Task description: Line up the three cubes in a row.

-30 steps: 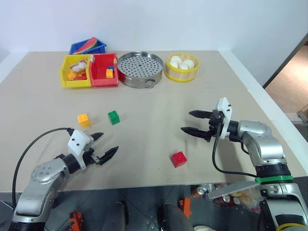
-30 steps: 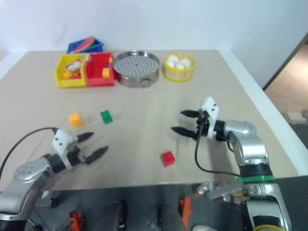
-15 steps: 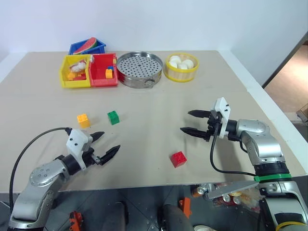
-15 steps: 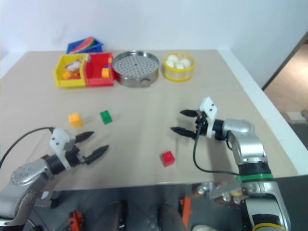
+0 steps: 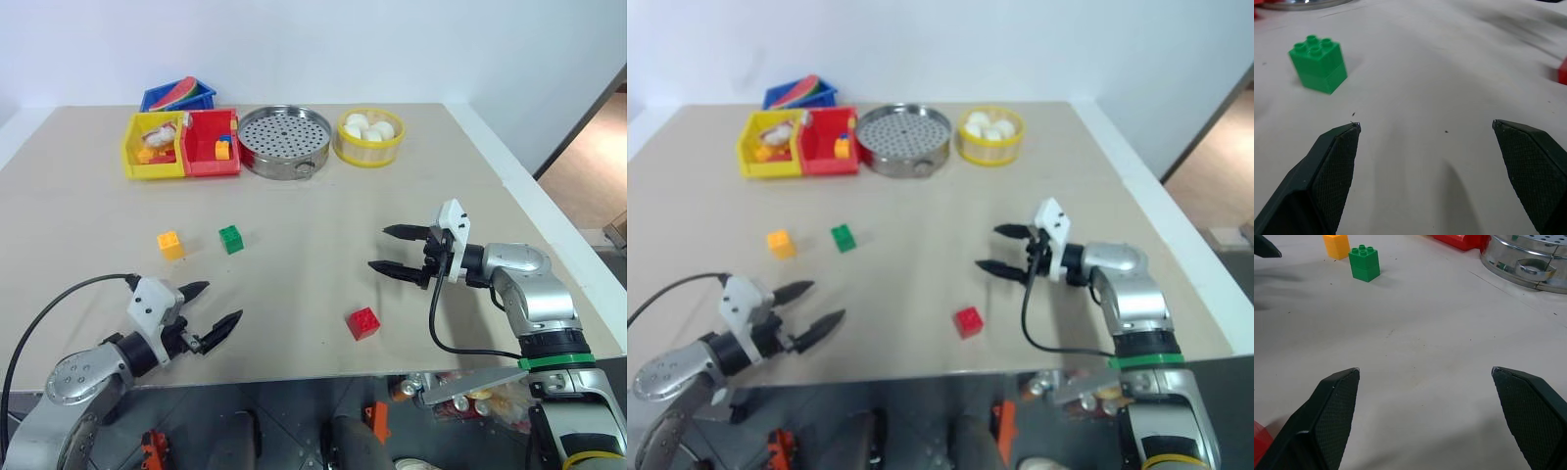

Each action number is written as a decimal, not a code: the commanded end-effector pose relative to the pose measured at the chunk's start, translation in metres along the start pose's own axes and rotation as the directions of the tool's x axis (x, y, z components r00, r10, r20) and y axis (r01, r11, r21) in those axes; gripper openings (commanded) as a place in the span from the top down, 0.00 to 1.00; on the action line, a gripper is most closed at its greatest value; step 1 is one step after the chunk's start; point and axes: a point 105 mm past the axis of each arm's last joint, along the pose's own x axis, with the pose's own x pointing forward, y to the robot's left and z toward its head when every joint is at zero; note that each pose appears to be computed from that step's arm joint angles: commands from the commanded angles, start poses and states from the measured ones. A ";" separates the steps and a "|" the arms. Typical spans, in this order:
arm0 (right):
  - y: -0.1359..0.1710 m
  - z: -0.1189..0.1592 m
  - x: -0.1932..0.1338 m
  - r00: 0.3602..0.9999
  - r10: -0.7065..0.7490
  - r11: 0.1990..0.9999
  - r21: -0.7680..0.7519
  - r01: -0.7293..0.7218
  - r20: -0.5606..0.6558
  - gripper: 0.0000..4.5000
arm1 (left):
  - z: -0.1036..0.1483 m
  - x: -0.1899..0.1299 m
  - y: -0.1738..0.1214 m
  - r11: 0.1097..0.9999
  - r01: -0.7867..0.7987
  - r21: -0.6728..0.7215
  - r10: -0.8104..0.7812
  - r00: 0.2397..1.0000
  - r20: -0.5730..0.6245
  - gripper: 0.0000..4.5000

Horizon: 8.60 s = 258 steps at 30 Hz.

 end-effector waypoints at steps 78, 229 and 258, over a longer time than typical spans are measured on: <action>0.038 0.014 0.087 0.886 0.421 0.876 -0.166 -0.453 -0.195 0.71 | 0.006 0.023 -0.009 0.958 0.247 0.142 -0.241 0.969 -0.058 0.00; 0.027 0.068 0.037 0.978 0.206 0.938 -0.290 -0.190 0.025 0.00 | 0.022 0.138 0.021 0.740 0.605 0.295 -0.494 0.786 -0.373 0.71; 0.030 0.066 0.037 0.967 0.248 0.962 -0.133 -0.240 0.049 0.00 | 0.014 0.140 0.018 0.720 0.638 0.274 -0.514 0.755 -0.407 0.33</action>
